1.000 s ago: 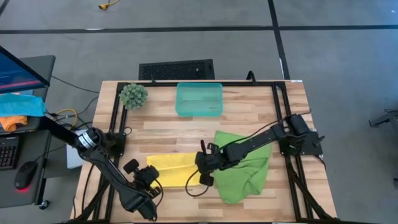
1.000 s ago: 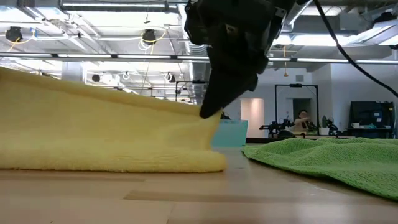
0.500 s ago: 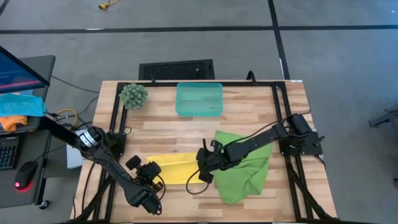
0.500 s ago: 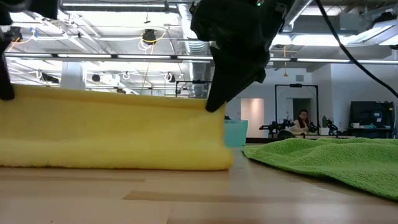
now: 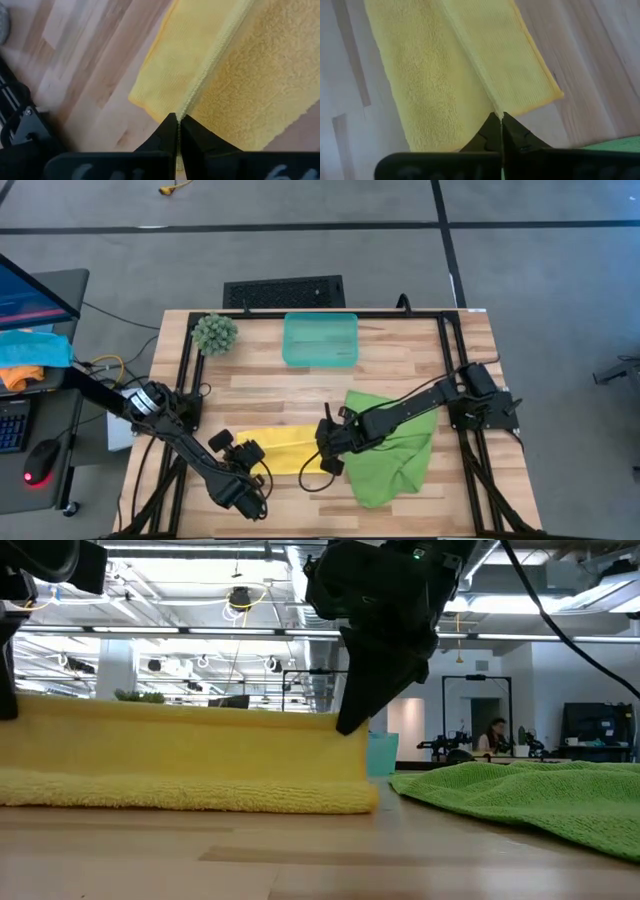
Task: Roll microfiber towels into tight, uniform cylinder then place into a basket
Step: Fold the yellow microfiber cloth
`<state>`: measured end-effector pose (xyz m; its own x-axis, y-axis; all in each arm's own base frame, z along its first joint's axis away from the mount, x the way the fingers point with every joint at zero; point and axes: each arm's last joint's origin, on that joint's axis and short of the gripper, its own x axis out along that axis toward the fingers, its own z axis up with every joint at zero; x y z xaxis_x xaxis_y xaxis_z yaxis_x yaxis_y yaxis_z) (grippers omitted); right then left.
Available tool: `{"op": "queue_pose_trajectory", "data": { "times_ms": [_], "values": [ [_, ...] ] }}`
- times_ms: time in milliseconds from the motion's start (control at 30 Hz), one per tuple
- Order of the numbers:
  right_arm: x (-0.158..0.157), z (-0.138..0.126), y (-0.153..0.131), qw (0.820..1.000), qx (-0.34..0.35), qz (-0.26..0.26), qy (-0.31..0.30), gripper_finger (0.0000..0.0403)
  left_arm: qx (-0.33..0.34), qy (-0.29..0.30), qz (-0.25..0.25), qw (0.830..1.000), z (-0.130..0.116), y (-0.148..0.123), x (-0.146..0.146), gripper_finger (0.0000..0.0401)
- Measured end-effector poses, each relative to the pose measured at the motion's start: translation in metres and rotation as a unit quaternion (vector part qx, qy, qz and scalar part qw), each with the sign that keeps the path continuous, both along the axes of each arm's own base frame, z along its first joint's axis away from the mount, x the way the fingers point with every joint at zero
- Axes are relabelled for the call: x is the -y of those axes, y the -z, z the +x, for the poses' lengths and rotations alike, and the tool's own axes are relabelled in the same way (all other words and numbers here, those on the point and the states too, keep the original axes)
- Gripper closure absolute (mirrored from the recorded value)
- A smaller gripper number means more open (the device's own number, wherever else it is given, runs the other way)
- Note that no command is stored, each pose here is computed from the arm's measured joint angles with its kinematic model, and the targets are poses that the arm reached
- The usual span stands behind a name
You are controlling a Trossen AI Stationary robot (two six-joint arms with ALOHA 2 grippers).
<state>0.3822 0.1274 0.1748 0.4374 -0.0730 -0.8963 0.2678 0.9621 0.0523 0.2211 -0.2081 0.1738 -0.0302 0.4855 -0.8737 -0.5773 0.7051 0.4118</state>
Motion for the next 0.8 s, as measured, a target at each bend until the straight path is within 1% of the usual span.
{"op": "queue_pose_trajectory", "data": {
  "times_ms": [100,200,300,400,567,667,800],
  "values": [
    [-0.004,-0.001,-0.001,1.000,0.004,0.000,-0.004,0.0388,-0.006,0.001,-0.004,1.000,-0.002,0.000,0.002,0.0401],
    [-0.015,-0.003,-0.009,1.000,0.010,0.005,-0.019,0.0392,-0.010,-0.001,-0.023,1.000,-0.002,-0.005,0.007,0.0401],
    [-0.031,-0.006,-0.021,0.999,0.006,0.004,-0.039,0.0397,0.001,0.016,-0.049,0.999,0.000,-0.018,0.019,0.0401],
    [-0.050,-0.010,-0.034,0.998,0.019,0.000,-0.058,0.0394,0.010,0.031,-0.071,0.997,0.002,-0.032,0.030,0.0401],
    [-0.075,-0.020,-0.039,0.997,0.034,0.004,-0.070,0.0393,0.021,0.033,-0.114,0.993,0.001,-0.048,0.044,0.0401],
    [-0.080,-0.022,-0.040,0.997,0.039,0.004,-0.071,0.0397,0.024,0.023,-0.133,0.991,-0.001,-0.053,0.050,0.0401],
    [-0.080,-0.022,-0.040,0.997,0.042,0.005,-0.071,0.0393,0.020,0.016,-0.157,0.987,-0.003,-0.060,0.056,0.0401]
  ]
}}
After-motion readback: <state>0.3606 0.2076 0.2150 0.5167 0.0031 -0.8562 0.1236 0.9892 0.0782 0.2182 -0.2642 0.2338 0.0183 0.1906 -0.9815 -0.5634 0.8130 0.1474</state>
